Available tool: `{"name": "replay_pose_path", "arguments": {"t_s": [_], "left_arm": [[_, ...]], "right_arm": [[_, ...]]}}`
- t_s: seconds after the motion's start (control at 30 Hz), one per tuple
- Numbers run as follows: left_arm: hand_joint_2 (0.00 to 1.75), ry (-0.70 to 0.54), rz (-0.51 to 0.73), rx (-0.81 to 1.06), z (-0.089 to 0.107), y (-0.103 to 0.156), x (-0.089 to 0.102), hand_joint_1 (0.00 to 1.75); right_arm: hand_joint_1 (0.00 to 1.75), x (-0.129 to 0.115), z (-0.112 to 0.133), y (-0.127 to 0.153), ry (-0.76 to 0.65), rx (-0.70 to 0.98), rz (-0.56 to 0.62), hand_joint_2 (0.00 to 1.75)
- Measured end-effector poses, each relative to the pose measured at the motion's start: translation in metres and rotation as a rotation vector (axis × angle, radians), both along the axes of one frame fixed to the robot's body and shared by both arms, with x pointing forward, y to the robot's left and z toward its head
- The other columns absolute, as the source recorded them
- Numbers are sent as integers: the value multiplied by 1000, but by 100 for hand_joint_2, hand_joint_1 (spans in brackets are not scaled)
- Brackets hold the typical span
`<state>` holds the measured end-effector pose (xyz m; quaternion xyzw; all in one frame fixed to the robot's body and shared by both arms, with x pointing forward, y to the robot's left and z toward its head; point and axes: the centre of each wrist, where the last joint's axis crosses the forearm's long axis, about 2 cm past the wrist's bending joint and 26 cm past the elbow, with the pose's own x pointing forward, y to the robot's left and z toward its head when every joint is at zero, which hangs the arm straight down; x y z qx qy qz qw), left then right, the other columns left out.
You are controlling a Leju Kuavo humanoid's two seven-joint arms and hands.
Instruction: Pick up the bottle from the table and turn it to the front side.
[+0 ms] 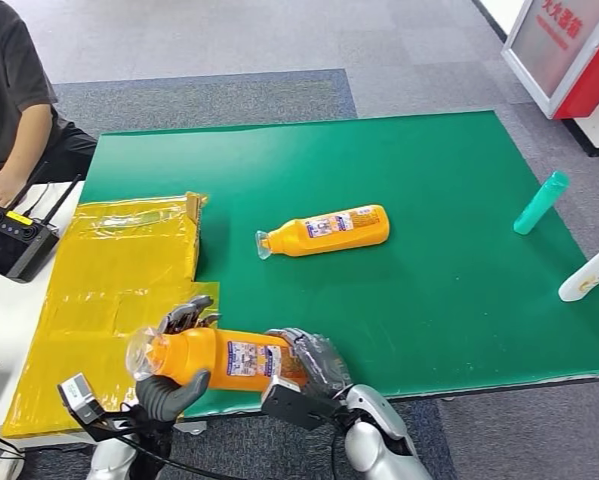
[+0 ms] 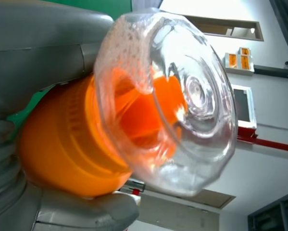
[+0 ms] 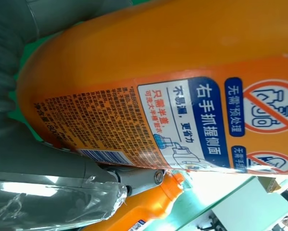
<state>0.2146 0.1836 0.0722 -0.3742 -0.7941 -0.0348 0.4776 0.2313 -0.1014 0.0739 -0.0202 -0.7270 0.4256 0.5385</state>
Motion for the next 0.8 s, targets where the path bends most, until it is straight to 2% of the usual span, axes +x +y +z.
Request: {"name": "replay_pose_path", "arguments": {"t_s": [0.53,0.57,0.6,0.7,0.73,0.8], "left_arm": [[175,-29,-21,33,5,-4,1,175],[175,-31,-21,34,5,-4,1,175],[175,-32,-22,35,6,-4,1,175],[175,-36,-24,36,6,-4,1,175],[175,-36,-23,36,7,-4,2,175],[175,-36,-21,37,7,-4,2,175]], "right_arm": [[175,-5,6,-5,-1,53,-28,175],[170,-6,6,-5,-2,54,-29,175],[147,-6,7,-6,-3,55,-29,175],[21,-6,7,-6,-5,59,-32,175],[0,-6,8,-7,-6,61,-32,175],[0,-6,9,-7,-8,67,-33,175]]}}
